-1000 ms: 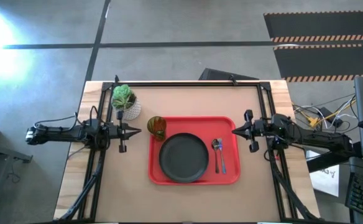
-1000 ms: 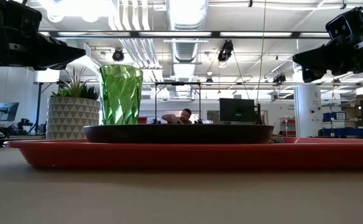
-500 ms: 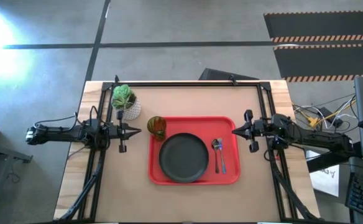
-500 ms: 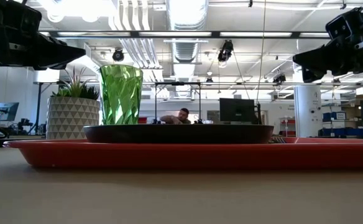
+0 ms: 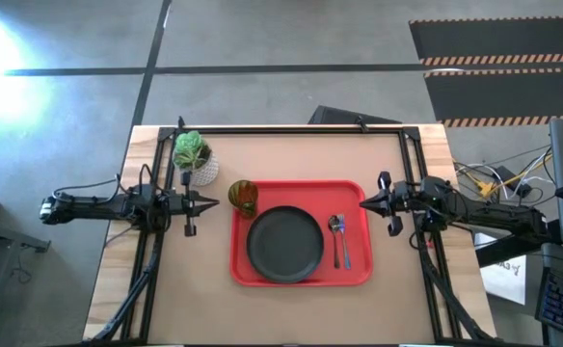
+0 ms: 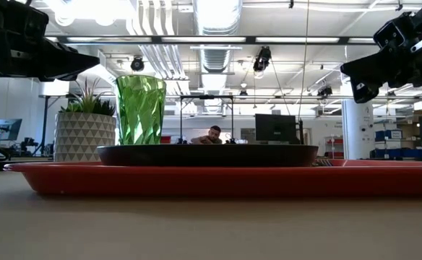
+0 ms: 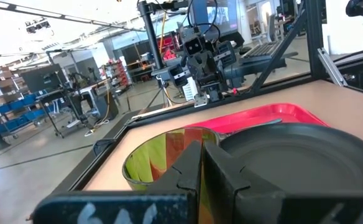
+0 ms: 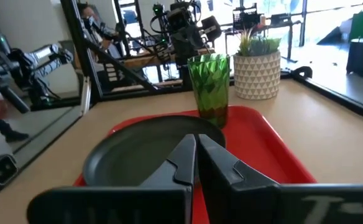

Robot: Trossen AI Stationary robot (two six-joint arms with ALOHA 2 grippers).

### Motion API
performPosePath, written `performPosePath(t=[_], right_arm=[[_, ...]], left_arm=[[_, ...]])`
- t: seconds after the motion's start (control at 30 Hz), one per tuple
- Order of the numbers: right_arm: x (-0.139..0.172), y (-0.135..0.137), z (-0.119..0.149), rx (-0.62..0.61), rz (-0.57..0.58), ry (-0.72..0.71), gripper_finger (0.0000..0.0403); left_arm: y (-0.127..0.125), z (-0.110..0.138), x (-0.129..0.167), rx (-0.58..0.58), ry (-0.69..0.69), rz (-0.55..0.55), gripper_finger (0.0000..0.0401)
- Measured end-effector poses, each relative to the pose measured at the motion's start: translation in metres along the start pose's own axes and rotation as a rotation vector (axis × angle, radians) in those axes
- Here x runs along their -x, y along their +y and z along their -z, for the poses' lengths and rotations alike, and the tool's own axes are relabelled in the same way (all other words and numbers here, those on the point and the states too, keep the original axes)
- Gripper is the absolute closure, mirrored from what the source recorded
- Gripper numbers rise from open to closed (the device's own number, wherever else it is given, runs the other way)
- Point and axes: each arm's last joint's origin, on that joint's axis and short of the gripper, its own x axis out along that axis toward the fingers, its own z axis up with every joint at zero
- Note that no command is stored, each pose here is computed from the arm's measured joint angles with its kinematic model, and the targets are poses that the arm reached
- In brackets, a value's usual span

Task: Pick and place plate/cup/fork/spoon on tray
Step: Return to Home Position

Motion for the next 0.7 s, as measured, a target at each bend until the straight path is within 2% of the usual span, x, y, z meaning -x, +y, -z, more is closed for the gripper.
performPosePath(t=[0.7], right_arm=[[0.0000, 0.0000, 0.0000, 0.001, 0.000, 0.000, 0.0394]], left_arm=[[-0.0002, 0.0005, -0.0004, -0.001, 0.006, 0.002, 0.0401]])
